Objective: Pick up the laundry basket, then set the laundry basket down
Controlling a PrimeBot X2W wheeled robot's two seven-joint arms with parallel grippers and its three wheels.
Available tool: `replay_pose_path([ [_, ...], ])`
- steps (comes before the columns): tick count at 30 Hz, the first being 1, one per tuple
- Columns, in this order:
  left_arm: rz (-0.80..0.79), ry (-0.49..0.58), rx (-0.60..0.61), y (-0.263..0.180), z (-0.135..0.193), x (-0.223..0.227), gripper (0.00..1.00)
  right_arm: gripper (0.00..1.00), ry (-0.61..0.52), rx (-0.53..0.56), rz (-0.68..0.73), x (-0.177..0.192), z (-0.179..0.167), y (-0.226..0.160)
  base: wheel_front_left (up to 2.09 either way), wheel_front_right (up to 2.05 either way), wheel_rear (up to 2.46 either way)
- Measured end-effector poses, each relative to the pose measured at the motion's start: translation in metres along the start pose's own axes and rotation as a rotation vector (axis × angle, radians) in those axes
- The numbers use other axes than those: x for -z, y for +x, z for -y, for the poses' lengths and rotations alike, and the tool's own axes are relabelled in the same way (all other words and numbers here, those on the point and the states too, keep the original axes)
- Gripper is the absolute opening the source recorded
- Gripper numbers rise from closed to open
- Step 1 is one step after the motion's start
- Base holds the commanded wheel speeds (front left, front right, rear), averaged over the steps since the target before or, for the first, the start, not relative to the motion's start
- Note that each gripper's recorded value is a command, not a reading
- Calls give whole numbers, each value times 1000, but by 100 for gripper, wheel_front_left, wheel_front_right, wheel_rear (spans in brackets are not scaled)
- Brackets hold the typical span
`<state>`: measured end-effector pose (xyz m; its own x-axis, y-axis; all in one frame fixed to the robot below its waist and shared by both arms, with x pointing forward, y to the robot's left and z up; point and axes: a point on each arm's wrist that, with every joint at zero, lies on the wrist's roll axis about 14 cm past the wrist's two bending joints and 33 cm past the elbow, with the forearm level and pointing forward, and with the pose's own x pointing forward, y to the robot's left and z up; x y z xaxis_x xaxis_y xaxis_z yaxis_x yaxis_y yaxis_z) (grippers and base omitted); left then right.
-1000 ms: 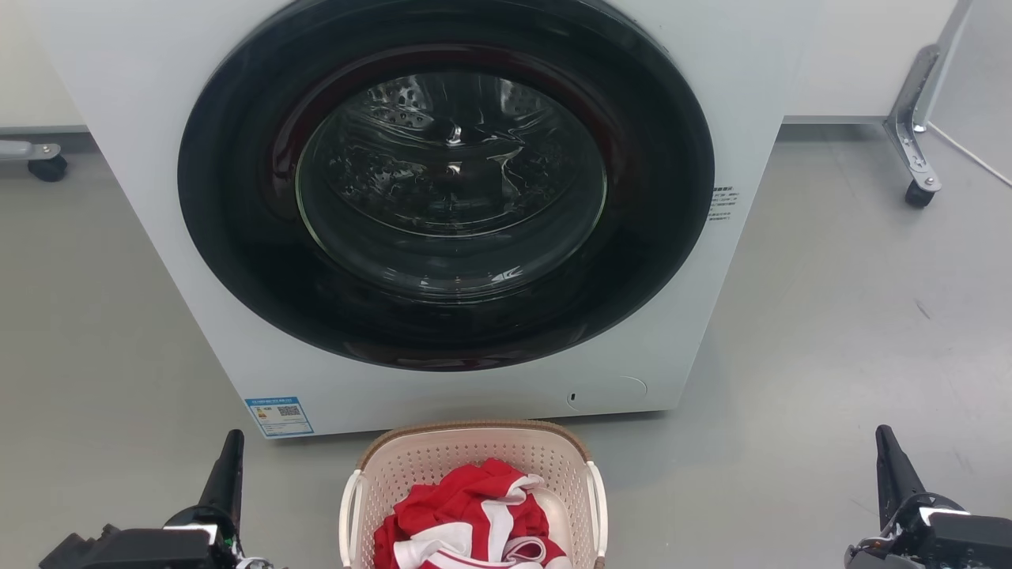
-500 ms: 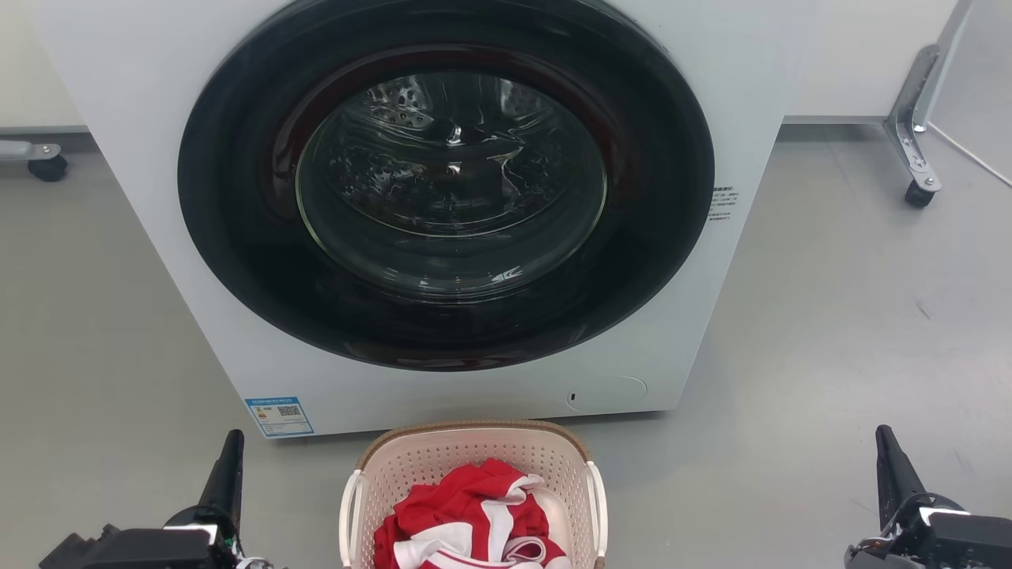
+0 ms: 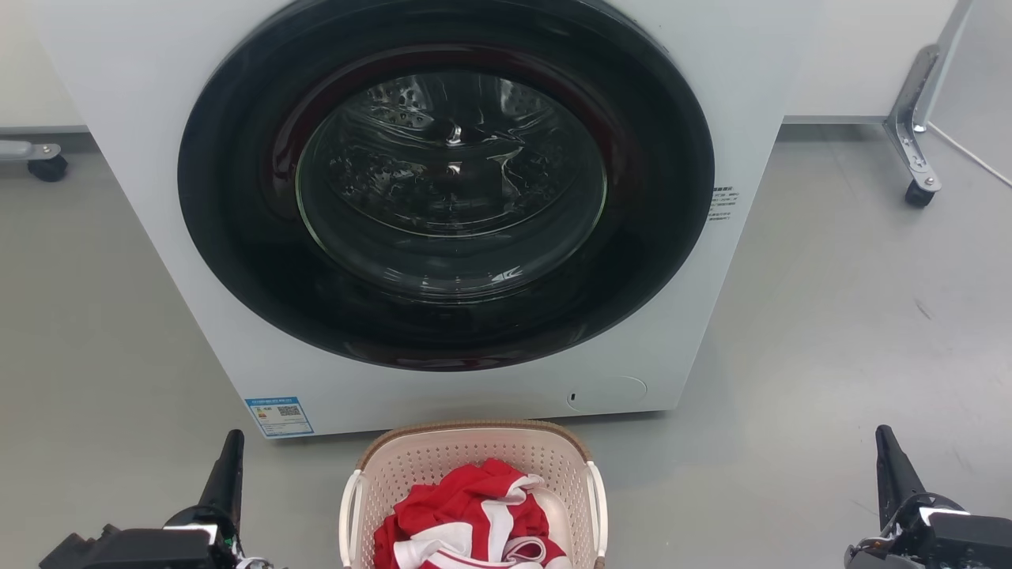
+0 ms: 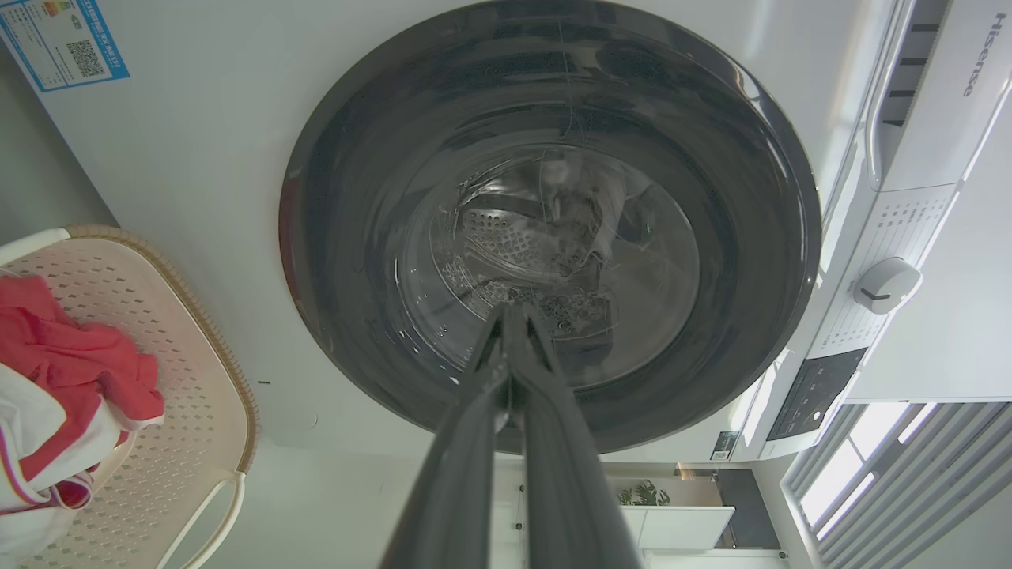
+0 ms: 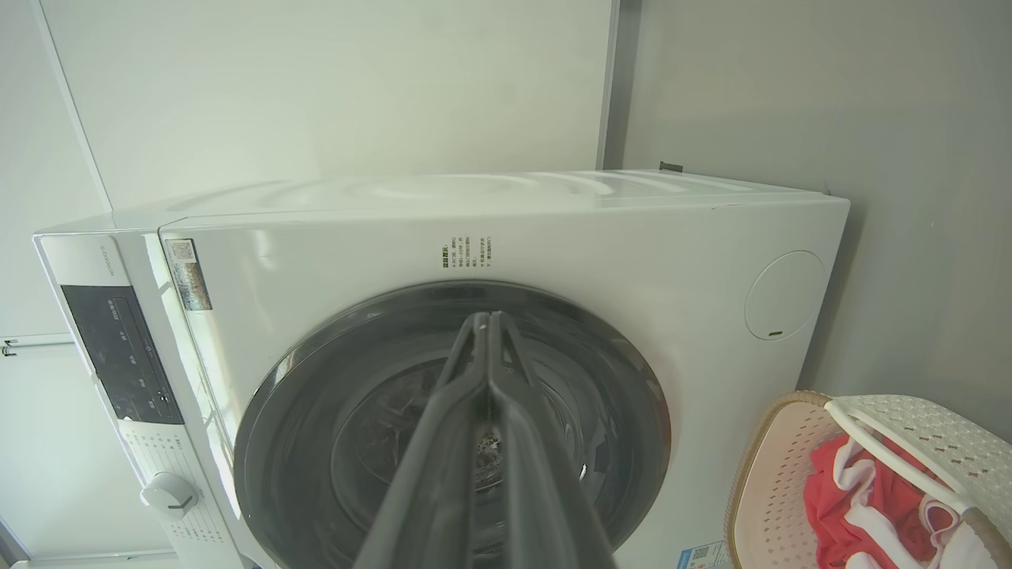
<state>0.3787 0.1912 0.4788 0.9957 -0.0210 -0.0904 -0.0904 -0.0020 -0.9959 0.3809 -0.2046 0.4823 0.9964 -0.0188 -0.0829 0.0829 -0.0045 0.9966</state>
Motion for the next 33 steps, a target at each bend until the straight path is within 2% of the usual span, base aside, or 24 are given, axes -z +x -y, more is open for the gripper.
replay_pose_path([
  [33,0,0,0,0,0,0,0,0,0,0,0,0,0,0,0,0,0],
])
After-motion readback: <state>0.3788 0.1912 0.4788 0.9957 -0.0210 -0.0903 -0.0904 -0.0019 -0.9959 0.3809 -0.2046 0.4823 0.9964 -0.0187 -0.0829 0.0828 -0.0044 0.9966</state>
